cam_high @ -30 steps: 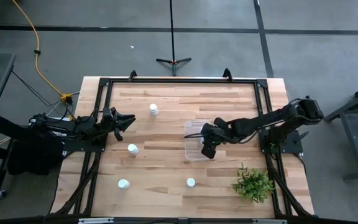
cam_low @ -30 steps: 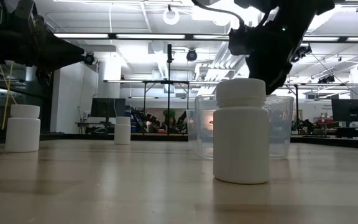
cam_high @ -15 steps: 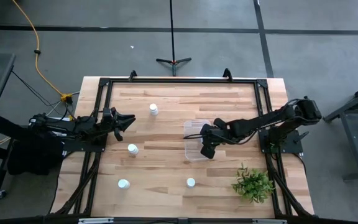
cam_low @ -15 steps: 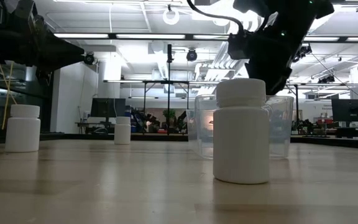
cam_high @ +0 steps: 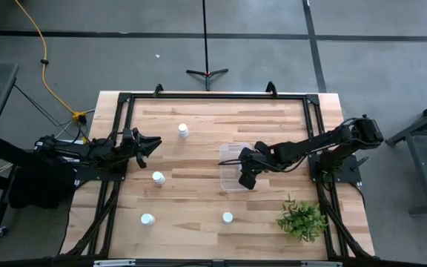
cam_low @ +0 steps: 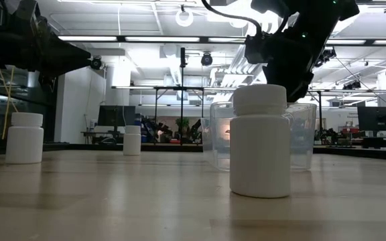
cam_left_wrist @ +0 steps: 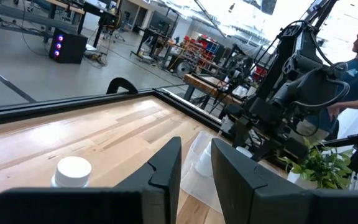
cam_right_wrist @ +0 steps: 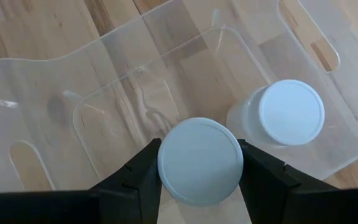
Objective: Pick and place pill bottles into a basket
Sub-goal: Put the pill bottle into the bin
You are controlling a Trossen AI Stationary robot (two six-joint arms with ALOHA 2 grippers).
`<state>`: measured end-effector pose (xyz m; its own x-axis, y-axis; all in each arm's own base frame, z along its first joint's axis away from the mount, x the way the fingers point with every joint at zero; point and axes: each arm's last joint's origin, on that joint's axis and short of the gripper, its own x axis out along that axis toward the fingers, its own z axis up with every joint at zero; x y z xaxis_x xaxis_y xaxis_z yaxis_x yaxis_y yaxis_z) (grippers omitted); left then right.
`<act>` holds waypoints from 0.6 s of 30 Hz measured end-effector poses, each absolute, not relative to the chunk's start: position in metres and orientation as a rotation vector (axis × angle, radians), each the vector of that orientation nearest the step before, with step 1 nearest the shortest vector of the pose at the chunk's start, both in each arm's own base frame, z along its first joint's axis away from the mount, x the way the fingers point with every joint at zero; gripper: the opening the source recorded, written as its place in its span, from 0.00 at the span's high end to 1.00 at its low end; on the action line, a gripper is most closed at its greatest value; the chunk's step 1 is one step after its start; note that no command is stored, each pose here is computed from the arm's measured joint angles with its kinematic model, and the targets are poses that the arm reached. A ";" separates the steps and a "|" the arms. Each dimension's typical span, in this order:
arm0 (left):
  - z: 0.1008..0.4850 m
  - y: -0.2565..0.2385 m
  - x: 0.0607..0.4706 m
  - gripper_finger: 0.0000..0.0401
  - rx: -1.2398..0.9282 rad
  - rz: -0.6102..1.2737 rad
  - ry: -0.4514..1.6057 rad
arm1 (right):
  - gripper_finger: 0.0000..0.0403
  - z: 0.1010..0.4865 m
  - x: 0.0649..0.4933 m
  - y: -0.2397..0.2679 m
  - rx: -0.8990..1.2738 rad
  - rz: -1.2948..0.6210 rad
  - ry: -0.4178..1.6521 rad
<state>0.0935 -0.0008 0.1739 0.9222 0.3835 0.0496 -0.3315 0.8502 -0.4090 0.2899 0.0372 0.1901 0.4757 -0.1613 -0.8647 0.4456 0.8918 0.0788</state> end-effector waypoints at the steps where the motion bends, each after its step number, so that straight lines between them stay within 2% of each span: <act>1: 0.174 -0.001 0.094 0.69 -0.407 0.377 -0.131 | 0.58 0.190 0.290 0.037 0.313 -0.378 1.012; 9: 0.174 -0.001 0.094 0.69 -0.407 0.378 -0.131 | 0.51 0.190 0.290 0.037 0.315 -0.375 1.013; 18: 0.174 -0.001 0.094 0.69 -0.407 0.378 -0.131 | 0.50 0.190 0.290 0.037 0.316 -0.370 1.015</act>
<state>0.0935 -0.0008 0.1739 0.9222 0.3835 0.0496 -0.3315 0.8502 -0.4090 0.2899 0.0375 0.1902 0.4755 -0.1527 -0.8664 0.4410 0.8935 0.0846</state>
